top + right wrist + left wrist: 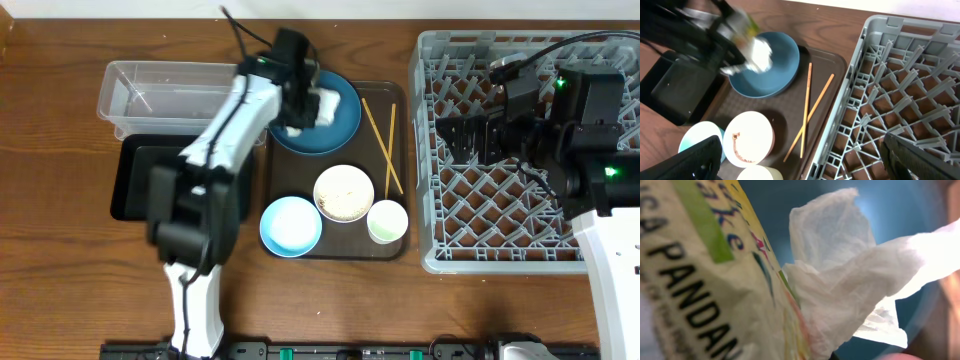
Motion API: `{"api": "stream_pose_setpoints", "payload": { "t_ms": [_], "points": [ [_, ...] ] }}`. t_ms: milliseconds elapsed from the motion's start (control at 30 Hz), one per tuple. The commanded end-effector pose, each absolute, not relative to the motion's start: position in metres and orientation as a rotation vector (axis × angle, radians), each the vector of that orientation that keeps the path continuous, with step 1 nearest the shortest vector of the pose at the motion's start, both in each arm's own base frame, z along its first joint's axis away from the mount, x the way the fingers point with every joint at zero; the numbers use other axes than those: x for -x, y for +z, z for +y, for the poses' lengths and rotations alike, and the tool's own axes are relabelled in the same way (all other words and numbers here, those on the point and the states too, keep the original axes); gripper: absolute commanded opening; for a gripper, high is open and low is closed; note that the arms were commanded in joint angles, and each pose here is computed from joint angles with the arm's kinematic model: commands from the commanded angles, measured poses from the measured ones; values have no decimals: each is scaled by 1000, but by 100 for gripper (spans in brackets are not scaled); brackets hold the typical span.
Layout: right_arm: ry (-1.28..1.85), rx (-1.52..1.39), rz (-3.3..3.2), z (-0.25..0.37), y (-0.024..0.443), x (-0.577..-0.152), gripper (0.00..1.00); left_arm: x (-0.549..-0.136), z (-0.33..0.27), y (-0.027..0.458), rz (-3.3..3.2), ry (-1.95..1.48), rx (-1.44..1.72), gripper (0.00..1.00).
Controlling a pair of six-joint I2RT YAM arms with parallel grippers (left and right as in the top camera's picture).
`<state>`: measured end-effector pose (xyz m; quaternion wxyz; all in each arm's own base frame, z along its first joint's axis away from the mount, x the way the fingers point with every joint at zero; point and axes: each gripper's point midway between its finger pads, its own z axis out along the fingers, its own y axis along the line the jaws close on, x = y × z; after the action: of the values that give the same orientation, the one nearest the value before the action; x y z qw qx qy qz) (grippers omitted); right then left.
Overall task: Sort waste into correct bins and load items into the dishwasher rack
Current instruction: 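Tip the blue plate over the clear bin to dump the wrappers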
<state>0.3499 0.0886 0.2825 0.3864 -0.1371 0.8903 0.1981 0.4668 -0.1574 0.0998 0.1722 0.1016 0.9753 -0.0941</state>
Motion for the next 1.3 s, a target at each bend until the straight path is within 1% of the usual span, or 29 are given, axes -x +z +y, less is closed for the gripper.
{"api": "stream_pose_setpoints", "payload": {
  "t_ms": [0, 67, 167, 267, 333, 400, 433, 467, 500, 567, 633, 667, 767, 867, 967, 1100, 1267],
  "points": [
    [501, 345, 2247, 90, 292, -350, 99, -484, -115, 193, 2576, -292, -53, 6],
    [501, 345, 2246, 90, 292, -350, 99, -487, -83, 214, 2527, -268, 52, 6],
    [501, 345, 2247, 90, 292, -350, 99, -491, -23, 222, 2489, -141, 220, 7],
    [501, 345, 2247, 90, 292, -350, 99, -492, 20, 209, 2497, -81, 382, 8],
    [501, 345, 2246, 90, 292, -350, 99, -491, 36, 195, 2521, -89, 451, 9],
    [500, 345, 2245, 90, 292, -350, 99, -489, 43, 181, 2554, -92, 490, 15],
    [500, 345, 2243, 90, 292, -350, 99, -488, 44, 175, 2572, -89, 496, 17],
    [500, 345, 2243, 90, 292, -350, 99, -487, 44, 167, 2594, -85, 501, 27],
    [500, 345, 2243, 90, 292, -350, 99, -487, 44, 161, 2609, -83, 503, 34],
    [500, 345, 2243, 90, 292, -350, 99, -487, 43, 148, 2643, -81, 509, 40],
    [500, 345, 2243, 90, 292, -350, 99, -486, 43, 135, 2674, -77, 515, 49],
    [500, 346, 2243, 90, 292, -350, 99, -485, 43, 129, 2690, -75, 517, 54],
    [500, 345, 2243, 90, 292, -350, 99, -484, 43, 122, 2712, -70, 508, 62],
    [500, 345, 2243, 90, 292, -350, 99, -484, 43, 125, 2711, -64, 466, 65],
    [500, 345, 2243, 90, 292, -350, 99, -482, 42, 139, 2703, -64, 423, 65],
    [500, 345, 2243, 90, 292, -350, 99, -475, 20, 170, 2674, -215, 307, 65],
    [500, 346, 2243, 90, 292, -350, 99, -449, -12, 214, 2642, -399, 238, 65]
  ]
}}
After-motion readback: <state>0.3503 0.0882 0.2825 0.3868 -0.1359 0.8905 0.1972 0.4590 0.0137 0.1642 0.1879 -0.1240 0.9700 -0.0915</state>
